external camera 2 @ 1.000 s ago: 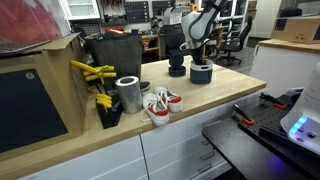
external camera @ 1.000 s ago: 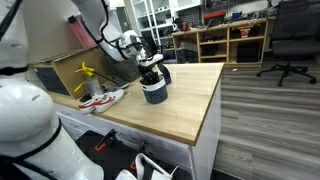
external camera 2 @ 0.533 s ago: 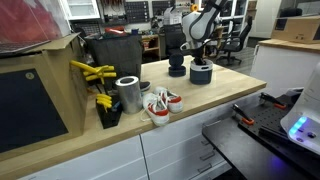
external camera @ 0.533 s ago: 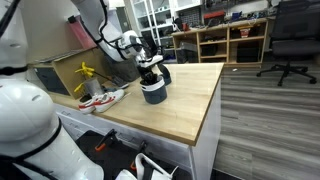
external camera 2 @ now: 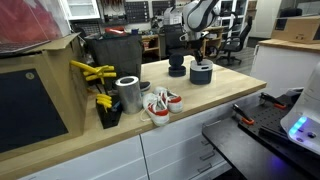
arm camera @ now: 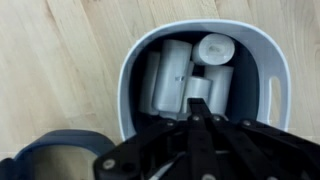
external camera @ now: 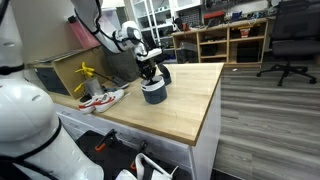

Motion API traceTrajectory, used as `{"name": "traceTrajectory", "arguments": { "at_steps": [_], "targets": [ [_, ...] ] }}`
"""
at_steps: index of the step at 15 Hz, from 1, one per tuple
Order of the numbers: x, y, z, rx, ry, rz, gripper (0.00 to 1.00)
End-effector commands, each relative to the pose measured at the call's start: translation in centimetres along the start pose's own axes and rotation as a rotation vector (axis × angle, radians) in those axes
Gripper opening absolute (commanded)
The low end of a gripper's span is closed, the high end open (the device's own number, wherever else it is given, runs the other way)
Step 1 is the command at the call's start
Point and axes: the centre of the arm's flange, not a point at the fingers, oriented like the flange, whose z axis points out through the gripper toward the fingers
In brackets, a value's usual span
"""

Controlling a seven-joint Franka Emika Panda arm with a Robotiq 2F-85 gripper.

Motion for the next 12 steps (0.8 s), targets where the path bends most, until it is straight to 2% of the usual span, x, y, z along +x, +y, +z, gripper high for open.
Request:
{"name": "traceTrajectory", "arguments": {
  "at_steps": [1, 3, 4, 5, 6, 7, 8, 9, 12],
  "targets": [
    [-0.7, 0.2, -4.6, -0.022, 0.03, 0.088, 0.0],
    [-0.8, -0.2, -5.3, -0.044, 0.041, 0.102, 0.0],
    [-0.9, -0.4, -5.5, -0.052, 0.039, 0.106, 0.11],
    [-1.0, -0.7, -5.0, -0.059, 0.028, 0.104, 0.15],
    [-1.0, -0.9, -4.4, -0.059, 0.014, 0.106, 0.15],
    [-1.0, -1.0, -3.8, -0.057, 0.004, 0.105, 0.14],
    [-1.0, -1.1, -3.0, -0.049, -0.009, 0.102, 0.05],
    [-0.7, -1.3, -1.6, -0.053, -0.022, 0.107, 0.02],
    [-0.1, -2.6, 1.4, -0.079, -0.057, 0.104, 0.0]
  ]
}}
